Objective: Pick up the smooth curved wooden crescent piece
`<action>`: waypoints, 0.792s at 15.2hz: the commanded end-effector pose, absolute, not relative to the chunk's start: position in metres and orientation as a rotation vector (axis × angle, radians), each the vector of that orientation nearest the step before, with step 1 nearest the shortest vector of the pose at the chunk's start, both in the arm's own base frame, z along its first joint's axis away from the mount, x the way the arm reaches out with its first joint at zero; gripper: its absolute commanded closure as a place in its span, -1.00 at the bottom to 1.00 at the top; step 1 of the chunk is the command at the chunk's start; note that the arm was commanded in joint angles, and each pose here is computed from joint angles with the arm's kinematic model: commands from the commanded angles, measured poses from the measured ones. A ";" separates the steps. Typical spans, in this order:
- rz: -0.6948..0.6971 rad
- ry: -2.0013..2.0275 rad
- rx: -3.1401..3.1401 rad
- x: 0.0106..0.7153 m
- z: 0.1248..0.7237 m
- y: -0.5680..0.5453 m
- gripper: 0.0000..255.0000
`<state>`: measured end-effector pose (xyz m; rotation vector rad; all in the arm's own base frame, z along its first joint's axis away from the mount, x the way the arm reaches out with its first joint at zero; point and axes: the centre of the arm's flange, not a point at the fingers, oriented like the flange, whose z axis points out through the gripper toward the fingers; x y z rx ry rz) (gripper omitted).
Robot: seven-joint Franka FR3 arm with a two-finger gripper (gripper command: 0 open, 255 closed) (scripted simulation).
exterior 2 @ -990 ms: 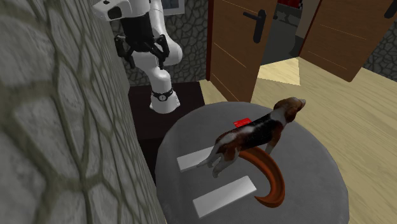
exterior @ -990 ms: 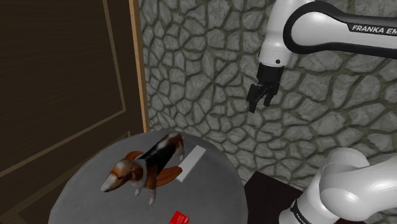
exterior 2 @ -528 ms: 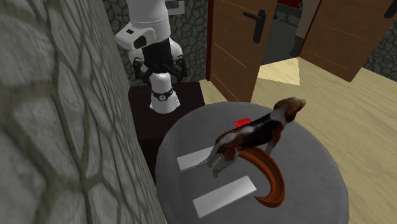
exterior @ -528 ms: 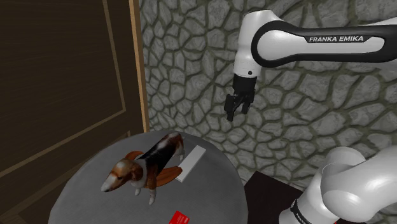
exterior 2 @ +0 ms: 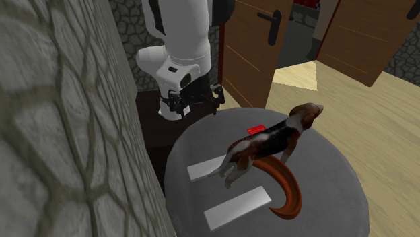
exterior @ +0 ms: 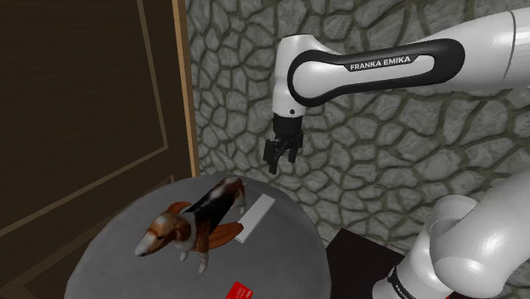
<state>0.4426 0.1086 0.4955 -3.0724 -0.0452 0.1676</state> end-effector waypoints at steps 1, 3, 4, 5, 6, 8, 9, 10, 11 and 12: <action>0.177 -0.088 -3.063 0.458 0.481 0.128 -1.00; 0.187 -0.131 -3.053 0.473 0.469 0.147 -1.00; 0.192 -0.152 -3.049 0.480 0.462 0.156 -1.00; 0.196 -0.173 -3.044 0.487 0.456 0.165 -1.00; 0.201 -0.194 -3.038 0.494 0.450 0.175 -1.00; 0.211 -0.236 -3.028 0.507 0.438 0.195 -1.00; 0.216 -0.256 -3.022 0.513 0.432 0.205 -1.00; 0.221 -0.277 -3.016 0.519 0.426 0.215 -1.00; 0.225 -0.298 -3.010 0.525 0.420 0.225 -1.00; 0.230 -0.318 -3.004 0.531 0.414 0.235 -1.00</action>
